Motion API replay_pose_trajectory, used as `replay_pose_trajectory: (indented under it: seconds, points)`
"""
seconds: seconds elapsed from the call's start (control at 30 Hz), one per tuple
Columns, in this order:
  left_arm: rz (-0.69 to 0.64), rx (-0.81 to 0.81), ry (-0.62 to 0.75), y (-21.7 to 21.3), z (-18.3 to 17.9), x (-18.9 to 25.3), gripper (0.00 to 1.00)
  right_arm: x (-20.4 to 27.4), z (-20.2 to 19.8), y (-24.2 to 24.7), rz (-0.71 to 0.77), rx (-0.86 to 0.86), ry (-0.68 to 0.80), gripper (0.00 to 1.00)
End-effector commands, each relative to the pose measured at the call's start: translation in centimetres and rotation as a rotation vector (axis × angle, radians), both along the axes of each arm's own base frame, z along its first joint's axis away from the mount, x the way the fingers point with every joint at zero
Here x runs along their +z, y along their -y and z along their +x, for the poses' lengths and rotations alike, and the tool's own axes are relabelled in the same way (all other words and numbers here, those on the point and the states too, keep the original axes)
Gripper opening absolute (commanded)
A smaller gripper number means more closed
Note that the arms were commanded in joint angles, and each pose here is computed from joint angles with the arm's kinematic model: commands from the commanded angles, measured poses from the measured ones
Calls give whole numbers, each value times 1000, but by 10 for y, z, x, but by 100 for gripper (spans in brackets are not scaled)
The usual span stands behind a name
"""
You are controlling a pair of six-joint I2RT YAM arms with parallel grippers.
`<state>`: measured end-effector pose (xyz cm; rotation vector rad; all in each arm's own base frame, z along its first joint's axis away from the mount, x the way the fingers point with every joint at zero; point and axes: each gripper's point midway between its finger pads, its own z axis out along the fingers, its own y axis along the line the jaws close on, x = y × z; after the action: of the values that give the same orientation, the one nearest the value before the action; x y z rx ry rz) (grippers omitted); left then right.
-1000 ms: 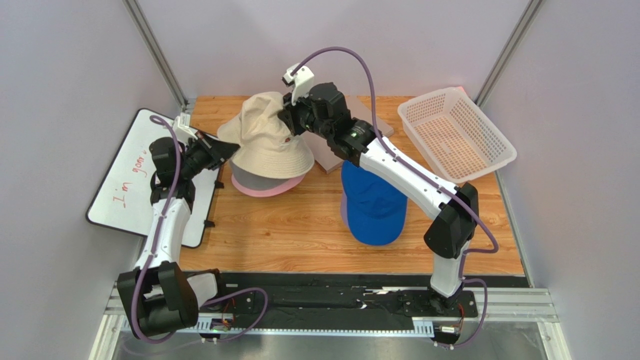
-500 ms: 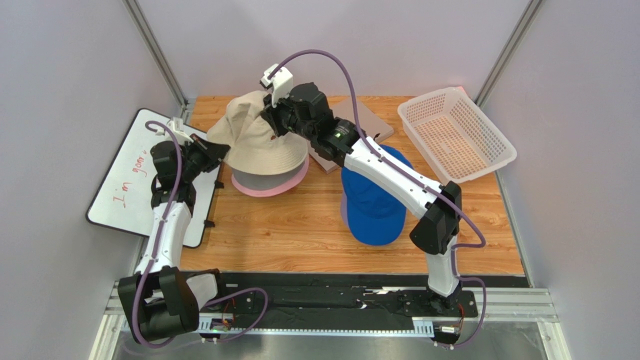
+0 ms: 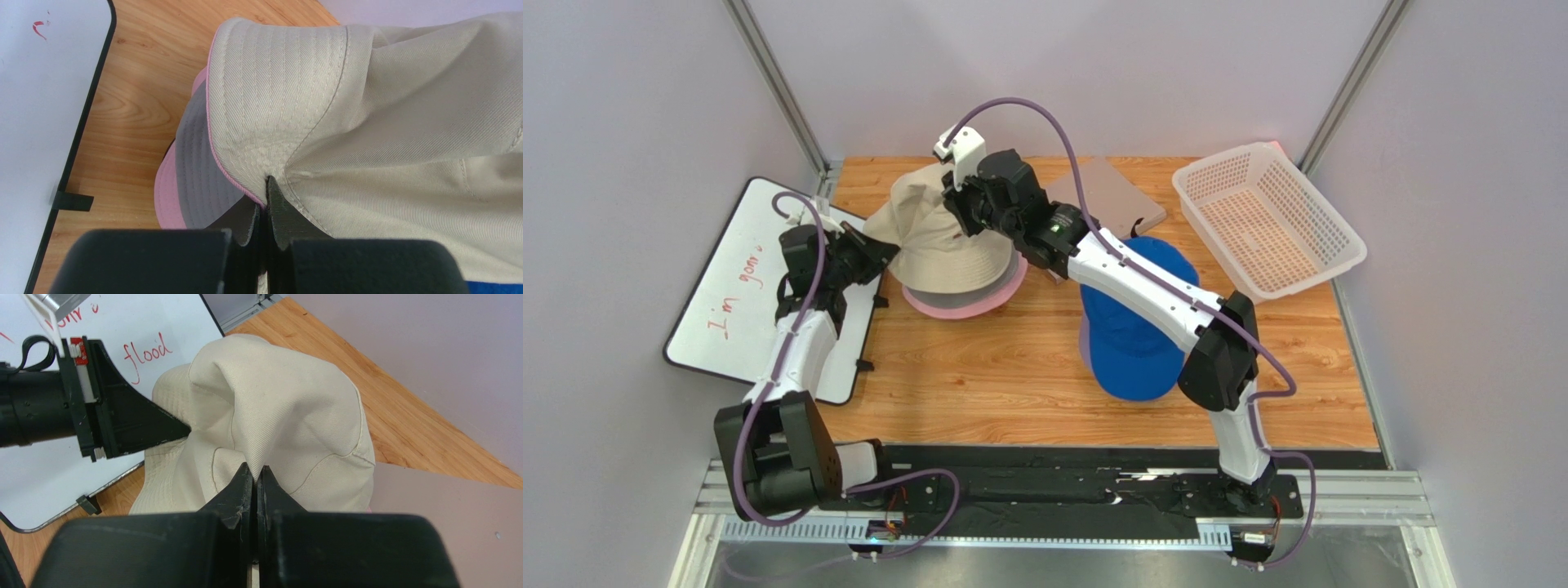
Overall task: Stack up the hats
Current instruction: Stack the hat on the hat.
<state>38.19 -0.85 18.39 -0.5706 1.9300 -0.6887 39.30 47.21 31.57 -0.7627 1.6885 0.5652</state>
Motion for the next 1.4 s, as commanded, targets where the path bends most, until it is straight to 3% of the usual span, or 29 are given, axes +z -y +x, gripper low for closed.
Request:
replay_pose_trajectory:
  seconds: [0.0,0.37,0.47,0.5,0.53,0.6,0.67,0.9,1.13,1.37]
  points:
    - [66,46,-164,-19,-6,-50,0,7,-11,1,39,11,-3,0]
    - [49,-98,-136,5,10,-49,0,5,-40,8,41,33,-18,1]
    - [69,-112,-142,7,10,-54,0,31,-40,20,84,3,-26,20]
    - [77,-115,-142,7,11,-54,0,38,-39,24,93,-4,-28,44]
    - [90,-112,-160,5,10,-58,0,46,-43,31,104,7,-49,54]
    - [104,-115,-163,4,12,-57,0,59,-36,47,129,-2,-59,70]
    - [120,-132,-171,7,13,-59,0,72,-36,64,163,18,-76,75]
    - [129,-195,-124,22,15,-51,0,30,-10,111,201,7,-200,75]
    - [125,-222,-31,30,14,-26,0,-8,-11,91,205,165,-270,73]
    - [132,-221,16,32,11,-9,0,-35,4,73,253,204,-347,74]
